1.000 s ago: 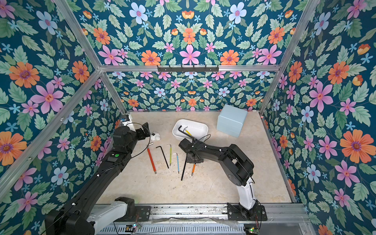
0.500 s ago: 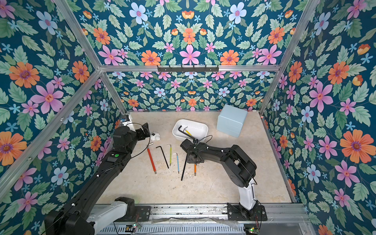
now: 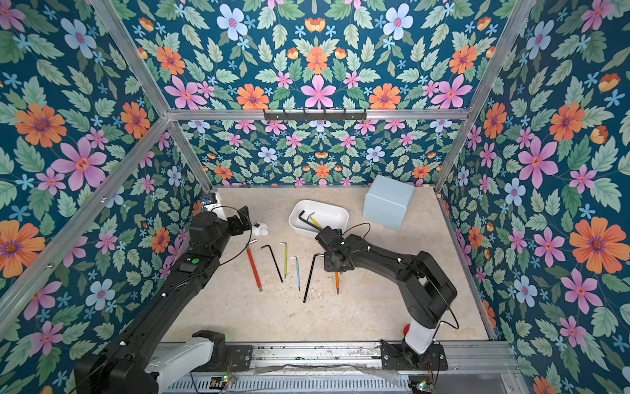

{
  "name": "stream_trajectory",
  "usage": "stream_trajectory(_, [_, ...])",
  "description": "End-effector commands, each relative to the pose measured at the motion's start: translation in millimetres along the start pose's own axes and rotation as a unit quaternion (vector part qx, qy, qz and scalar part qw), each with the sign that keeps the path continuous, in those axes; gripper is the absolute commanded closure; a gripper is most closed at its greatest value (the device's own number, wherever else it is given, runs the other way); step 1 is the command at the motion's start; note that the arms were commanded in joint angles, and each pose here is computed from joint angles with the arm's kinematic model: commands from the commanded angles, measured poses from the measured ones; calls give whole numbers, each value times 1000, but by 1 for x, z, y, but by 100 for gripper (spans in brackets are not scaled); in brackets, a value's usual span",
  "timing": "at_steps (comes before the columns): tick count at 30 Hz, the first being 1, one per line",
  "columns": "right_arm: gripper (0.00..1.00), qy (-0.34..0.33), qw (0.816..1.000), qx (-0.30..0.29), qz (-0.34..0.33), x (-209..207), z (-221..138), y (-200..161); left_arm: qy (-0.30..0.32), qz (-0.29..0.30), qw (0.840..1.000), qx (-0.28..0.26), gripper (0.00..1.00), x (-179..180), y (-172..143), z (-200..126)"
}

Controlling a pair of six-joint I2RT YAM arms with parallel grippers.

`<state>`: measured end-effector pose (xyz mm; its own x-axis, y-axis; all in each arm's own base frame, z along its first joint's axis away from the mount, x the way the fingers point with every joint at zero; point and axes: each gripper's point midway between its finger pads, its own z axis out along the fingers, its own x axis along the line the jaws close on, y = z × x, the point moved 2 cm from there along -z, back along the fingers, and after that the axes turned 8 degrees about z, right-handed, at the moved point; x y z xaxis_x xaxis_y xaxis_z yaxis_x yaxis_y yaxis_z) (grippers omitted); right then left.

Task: Put the hex key on the desktop into the storage box
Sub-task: Pick up the Allen key from the center of the board, then place the Allen key in the storage box.

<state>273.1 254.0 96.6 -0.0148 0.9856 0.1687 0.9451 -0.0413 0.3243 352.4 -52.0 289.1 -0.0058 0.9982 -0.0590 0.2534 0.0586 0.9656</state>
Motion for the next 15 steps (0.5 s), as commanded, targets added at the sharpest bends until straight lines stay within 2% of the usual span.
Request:
stream_trajectory(1, [100, 44, 997, -4, -63, 10, -31, 1, -2, -6, 1000, -8, 1, 0, 3, -1])
stream_trajectory(5, [100, 95, 981, -69, -158, 19, -71, 17, -4, -7, 1000, -10, 0, -1, 5, -2])
stream_trajectory(9, [100, 142, 943, -139, -269, 30, -105, 44, -10, -13, 1000, -13, 1, -3, 7, -1])
stream_trajectory(12, [100, 161, 917, -165, -325, 34, -116, 67, -13, -13, 1000, -12, 0, -4, 8, -1])
stream_trajectory(15, [100, 159, 900, -184, -361, 34, -116, 95, -11, -13, 1000, -15, 1, -3, 10, -2])
